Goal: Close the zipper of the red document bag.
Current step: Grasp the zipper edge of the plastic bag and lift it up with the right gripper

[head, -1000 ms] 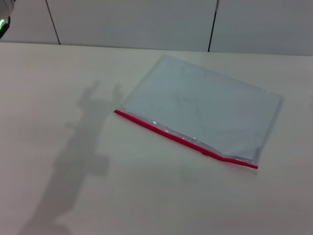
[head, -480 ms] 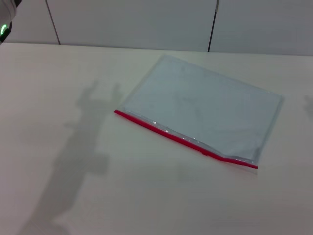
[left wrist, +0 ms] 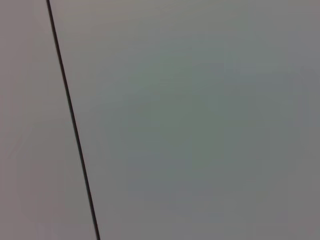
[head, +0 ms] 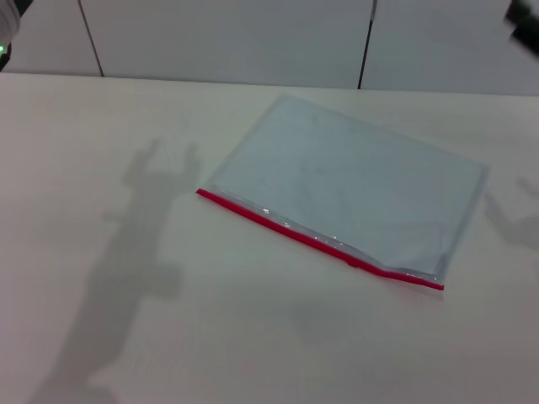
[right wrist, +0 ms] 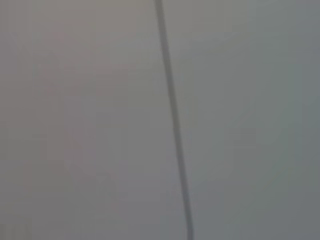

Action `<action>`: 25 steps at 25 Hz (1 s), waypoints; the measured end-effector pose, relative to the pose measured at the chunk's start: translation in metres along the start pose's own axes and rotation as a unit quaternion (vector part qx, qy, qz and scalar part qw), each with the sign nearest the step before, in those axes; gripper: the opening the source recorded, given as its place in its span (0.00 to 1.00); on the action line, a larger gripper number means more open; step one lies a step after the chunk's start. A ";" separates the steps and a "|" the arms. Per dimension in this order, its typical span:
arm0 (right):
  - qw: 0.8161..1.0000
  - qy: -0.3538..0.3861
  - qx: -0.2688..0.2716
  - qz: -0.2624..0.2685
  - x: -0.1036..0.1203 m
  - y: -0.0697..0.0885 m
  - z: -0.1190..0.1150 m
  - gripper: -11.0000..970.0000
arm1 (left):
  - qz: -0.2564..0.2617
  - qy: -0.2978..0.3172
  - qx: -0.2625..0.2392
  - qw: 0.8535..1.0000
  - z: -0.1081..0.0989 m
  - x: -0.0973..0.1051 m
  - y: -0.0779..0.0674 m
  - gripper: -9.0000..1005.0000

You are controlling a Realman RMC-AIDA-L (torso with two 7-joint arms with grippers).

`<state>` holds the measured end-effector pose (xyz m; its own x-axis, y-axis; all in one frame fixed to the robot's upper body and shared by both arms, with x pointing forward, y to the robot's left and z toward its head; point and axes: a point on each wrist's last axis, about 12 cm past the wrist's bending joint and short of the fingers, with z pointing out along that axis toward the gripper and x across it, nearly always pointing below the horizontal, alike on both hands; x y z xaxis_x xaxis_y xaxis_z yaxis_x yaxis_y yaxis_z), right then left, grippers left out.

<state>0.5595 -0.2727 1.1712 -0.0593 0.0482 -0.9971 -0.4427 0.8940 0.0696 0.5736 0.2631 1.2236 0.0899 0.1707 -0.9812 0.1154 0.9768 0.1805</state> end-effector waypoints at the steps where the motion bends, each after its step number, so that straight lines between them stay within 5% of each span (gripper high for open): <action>1: 1.000 0.016 -0.008 -0.007 0.001 0.001 -0.001 0.72 | 0.002 0.001 -0.001 1.000 0.000 0.000 0.000 0.60; 11: 0.986 0.120 -0.080 -0.086 0.014 0.013 -0.006 0.72 | 0.027 0.004 0.000 1.000 0.002 0.001 -0.002 0.60; 25: 0.929 0.254 -0.171 -0.205 0.035 0.033 -0.016 0.73 | 0.049 0.012 -0.007 0.999 0.002 0.001 -0.002 0.60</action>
<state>0.5285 -0.2491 1.1390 -0.1997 -0.5603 -0.8038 -0.7750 0.5923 -0.2204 0.5757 0.2612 1.2225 0.0757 0.2688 -0.9602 0.0931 0.9569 0.2752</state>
